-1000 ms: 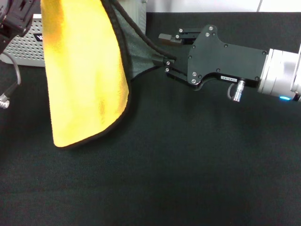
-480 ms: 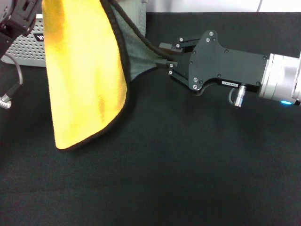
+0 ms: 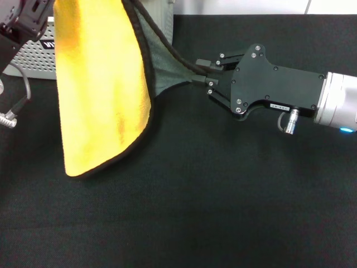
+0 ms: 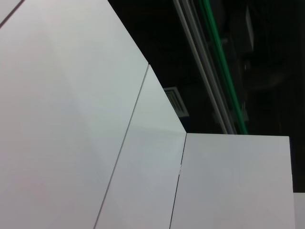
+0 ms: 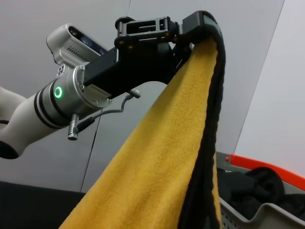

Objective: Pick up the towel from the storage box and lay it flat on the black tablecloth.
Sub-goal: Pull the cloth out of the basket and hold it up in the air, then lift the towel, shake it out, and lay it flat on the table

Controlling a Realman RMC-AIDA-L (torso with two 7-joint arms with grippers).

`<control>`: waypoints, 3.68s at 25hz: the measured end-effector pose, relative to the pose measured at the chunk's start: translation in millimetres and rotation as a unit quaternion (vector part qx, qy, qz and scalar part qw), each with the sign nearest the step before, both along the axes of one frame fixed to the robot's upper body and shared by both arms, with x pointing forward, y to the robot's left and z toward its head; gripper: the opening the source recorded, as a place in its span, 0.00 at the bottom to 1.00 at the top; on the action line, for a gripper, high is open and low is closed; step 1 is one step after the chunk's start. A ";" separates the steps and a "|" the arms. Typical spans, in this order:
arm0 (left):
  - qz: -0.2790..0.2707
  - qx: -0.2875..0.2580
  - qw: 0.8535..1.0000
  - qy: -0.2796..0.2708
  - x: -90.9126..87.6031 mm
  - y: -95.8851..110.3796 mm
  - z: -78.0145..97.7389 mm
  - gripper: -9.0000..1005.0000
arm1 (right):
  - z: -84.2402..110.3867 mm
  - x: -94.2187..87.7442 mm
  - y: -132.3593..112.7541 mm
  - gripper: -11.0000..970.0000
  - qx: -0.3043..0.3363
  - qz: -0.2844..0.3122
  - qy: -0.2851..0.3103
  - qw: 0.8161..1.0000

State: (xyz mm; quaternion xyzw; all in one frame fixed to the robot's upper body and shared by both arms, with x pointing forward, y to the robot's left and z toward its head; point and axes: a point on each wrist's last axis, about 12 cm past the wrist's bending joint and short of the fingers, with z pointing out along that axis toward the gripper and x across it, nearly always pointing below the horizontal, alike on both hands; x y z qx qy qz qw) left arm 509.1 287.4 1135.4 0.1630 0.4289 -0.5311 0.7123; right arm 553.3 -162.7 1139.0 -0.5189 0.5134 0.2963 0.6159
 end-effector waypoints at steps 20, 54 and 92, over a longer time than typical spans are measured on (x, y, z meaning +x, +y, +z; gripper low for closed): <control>-0.033 0.048 0.998 0.034 -6.4 2.8 -10.7 0.02 | 27.4 4.0 -15.4 0.03 0.000 0.006 0.028 1.000; -0.131 0.279 0.951 0.002 -57.4 44.6 9.9 0.02 | 130.8 -53.8 -75.8 0.03 -0.012 0.033 0.063 0.997; -0.085 0.415 0.897 -0.127 -77.0 42.1 42.4 0.02 | 131.3 -78.1 -95.3 0.03 -0.019 0.028 0.117 0.993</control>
